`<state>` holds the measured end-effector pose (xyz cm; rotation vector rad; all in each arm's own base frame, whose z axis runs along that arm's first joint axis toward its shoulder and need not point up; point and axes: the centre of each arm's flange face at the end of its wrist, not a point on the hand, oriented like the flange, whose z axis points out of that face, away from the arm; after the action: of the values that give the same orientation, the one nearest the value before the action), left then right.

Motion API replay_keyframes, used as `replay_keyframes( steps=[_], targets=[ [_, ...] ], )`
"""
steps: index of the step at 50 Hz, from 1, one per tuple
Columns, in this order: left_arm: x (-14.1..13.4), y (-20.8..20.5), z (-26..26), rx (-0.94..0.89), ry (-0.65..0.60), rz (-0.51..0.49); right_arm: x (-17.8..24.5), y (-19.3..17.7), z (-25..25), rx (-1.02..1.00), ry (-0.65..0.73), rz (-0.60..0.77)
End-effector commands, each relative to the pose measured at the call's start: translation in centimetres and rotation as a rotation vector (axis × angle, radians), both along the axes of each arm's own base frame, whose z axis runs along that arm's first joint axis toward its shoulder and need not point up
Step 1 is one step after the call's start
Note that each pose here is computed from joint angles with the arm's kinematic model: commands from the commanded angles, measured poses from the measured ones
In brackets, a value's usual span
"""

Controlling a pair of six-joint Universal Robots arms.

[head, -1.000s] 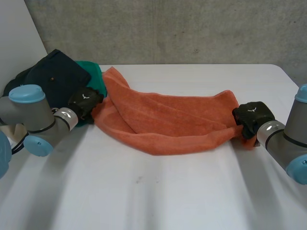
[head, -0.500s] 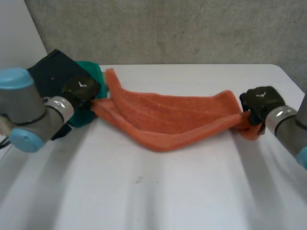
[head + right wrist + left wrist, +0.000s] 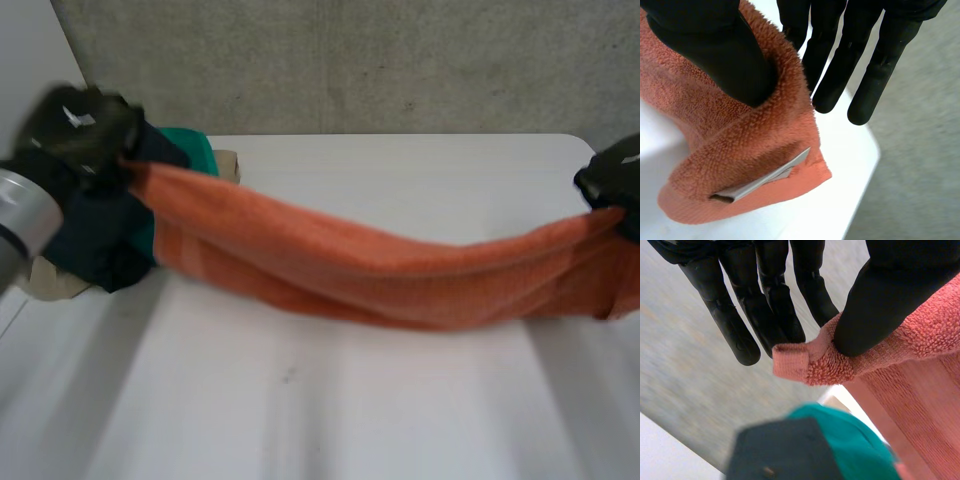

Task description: Fold the laundry.

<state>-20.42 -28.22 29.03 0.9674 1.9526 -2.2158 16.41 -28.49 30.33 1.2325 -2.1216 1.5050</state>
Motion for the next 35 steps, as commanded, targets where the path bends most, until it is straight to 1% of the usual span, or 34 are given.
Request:
replay_keyframes(
  steps=[1, 2, 3, 4, 5, 6, 7, 9, 10, 11, 13, 14, 15, 16, 20, 22, 23, 24, 26, 28, 29, 32, 33, 35],
  targets=[
    [-3.4, -5.2, -5.1, 0.025, -0.081, -0.035, 0.3, -4.8, -4.4, 0.018, -0.085, -0.057],
    [-5.1, -6.5, -4.3, -0.048, -0.066, -0.040, 0.2, -5.6, -4.3, -0.017, -0.107, -0.072],
    [-5.7, -7.3, -3.8, -0.091, -0.054, -0.031, 0.2, -6.4, -4.0, -0.059, -0.129, -0.088],
    [-6.2, -8.2, -2.9, -0.140, -0.034, -0.017, 0.1, -8.3, -3.1, -0.167, -0.181, -0.124],
    [-6.7, -9.1, -1.8, -0.196, -0.011, -0.003, 0.0, -9.0, -2.6, -0.215, -0.203, -0.137],
    [-7.1, -10.9, 0.6, -0.314, 0.044, 0.033, -0.1, -9.8, -1.6, -0.293, -0.233, -0.153],
    [-7.2, -11.6, 2.1, -0.376, 0.077, 0.052, -0.1, -10.9, 0.0, -0.418, -0.288, -0.170],
    [-7.1, -12.7, 5.3, -0.509, 0.160, 0.084, 0.4, -11.7, 2.0, -0.563, -0.360, -0.166],
    [-6.9, -13.1, 8.4, -0.631, 0.261, 0.102, 0.7, -11.9, 3.1, -0.635, -0.400, -0.160],
    [-6.7, -13.1, 9.9, -0.686, 0.316, 0.107, 1.1, -12.1, 4.9, -0.767, -0.469, -0.142],
    [-6.2, -13.0, 12.1, -0.772, 0.405, 0.116, 1.5, -12.0, 6.6, -0.888, -0.531, -0.123],
    [-5.5, -13.0, 13.7, -0.842, 0.474, 0.125, 1.6, -11.9, 7.2, -0.935, -0.551, -0.114],
    [-5.3, -12.9, 14.1, -0.862, 0.493, 0.128, 1.7, -11.8, 8.1, -1.008, -0.574, -0.103],
    [-5.0, -12.9, 14.5, -0.878, 0.506, 0.133, 1.8, -11.7, 8.1, -1.023, -0.579, -0.097],
    [-5.2, -12.9, 13.8, -0.841, 0.496, 0.133, 2.3, -11.7, 7.6, -1.003, -0.581, -0.084],
    [-5.4, -13.3, 11.2, -0.741, 0.456, 0.139, 2.5, -11.8, 6.4, -0.959, -0.571, -0.083],
    [-5.5, -13.3, 9.2, -0.667, 0.422, 0.138, 2.6, -11.9, 5.9, -0.940, -0.567, -0.082],
    [-5.6, -13.3, 8.2, -0.634, 0.407, 0.134, 2.7, -11.9, 5.3, -0.916, -0.563, -0.079],
    [-5.7, -12.9, 6.3, -0.568, 0.376, 0.124, 3.0, -12.0, 3.1, -0.827, -0.542, -0.069],
    [-5.6, -12.3, 3.1, -0.471, 0.324, 0.116, 3.2, -12.0, 1.4, -0.753, -0.527, -0.058],
    [-5.6, -12.1, 1.8, -0.433, 0.307, 0.115, 3.3, -11.9, -0.7, -0.664, -0.506, -0.051],
    [-5.4, -10.9, -3.2, -0.289, 0.245, 0.116, 3.6, -11.5, -4.6, -0.495, -0.474, -0.044],
    [-5.2, -10.5, -4.4, -0.256, 0.229, 0.119, 3.6, -11.2, -7.3, -0.384, -0.453, -0.052],
    [-4.9, -9.2, -7.4, -0.168, 0.185, 0.125, 3.6, -10.7, -10.0, -0.269, -0.425, -0.064]
  ],
)
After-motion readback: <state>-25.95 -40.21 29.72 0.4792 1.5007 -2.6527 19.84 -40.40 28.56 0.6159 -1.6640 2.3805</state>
